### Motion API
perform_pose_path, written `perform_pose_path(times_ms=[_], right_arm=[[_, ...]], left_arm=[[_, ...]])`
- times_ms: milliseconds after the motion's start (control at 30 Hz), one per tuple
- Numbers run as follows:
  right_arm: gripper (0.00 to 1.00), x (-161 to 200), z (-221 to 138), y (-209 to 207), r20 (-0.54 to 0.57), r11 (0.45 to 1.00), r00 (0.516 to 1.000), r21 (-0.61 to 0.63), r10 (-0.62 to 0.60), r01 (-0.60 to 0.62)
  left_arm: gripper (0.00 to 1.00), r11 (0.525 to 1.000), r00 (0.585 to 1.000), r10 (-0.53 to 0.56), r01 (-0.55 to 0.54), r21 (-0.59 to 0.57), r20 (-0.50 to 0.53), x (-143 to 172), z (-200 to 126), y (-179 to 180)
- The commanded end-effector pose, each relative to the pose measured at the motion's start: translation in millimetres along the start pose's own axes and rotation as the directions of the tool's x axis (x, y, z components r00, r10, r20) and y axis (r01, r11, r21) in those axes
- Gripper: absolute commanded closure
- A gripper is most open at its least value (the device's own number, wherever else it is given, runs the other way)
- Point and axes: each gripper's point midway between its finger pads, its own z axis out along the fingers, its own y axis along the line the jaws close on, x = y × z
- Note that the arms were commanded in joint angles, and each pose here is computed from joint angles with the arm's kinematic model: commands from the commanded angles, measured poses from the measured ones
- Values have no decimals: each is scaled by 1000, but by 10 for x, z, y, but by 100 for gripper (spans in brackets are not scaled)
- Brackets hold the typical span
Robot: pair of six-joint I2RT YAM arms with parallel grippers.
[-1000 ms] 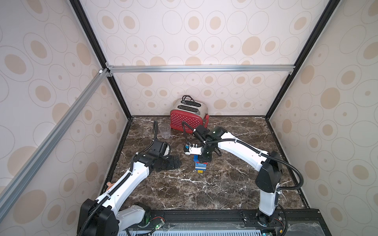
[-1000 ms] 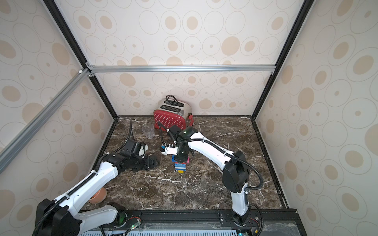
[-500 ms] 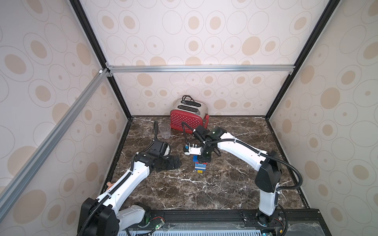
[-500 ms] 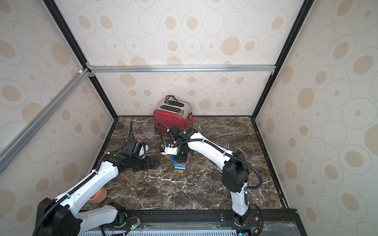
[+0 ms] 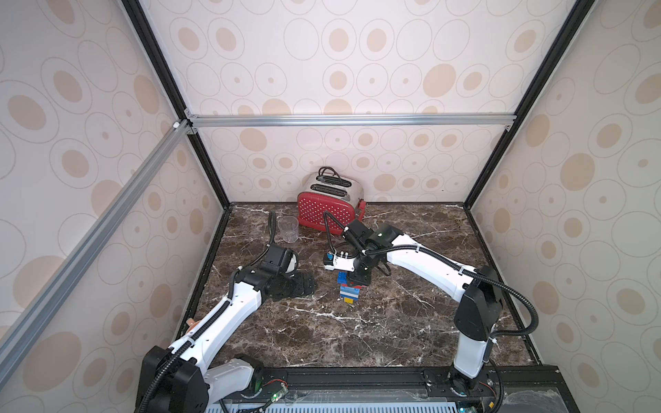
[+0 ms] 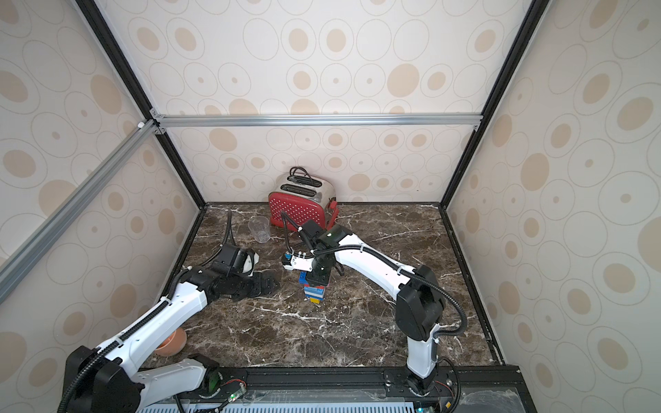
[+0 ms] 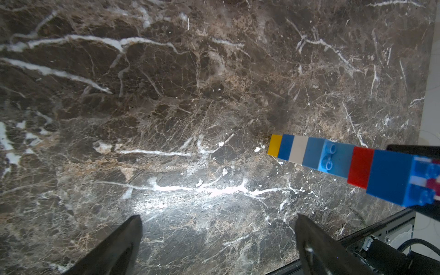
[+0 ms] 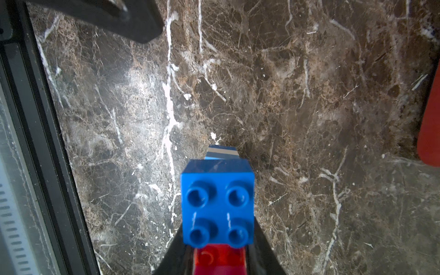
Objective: Assemble a carrot with lego
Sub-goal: Assemble the lego brick with the lego brick.
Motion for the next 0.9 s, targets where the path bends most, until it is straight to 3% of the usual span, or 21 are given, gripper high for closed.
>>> perform_pose_path(times_ms=[0,267,600,867], right_arm=[[96,350,251,90,-162,999,987,-37,2,-8],[97,395,289,46,-245,995,965,-19,87,-95],[97,324,315,98,-189,964,946,5,262,-266],[97,275,290,5,-175,970,956,99,236,-221]], left_arm=[[1,1000,1000,13,-13,-1,10,-29,-2,20],[1,1000,1000,13,-13,1,12,-45,-1,13],[1,1000,1000,14,-14,3,11,-55,15,10],[1,1000,1000,14,-14,2,13,-57,13,12]])
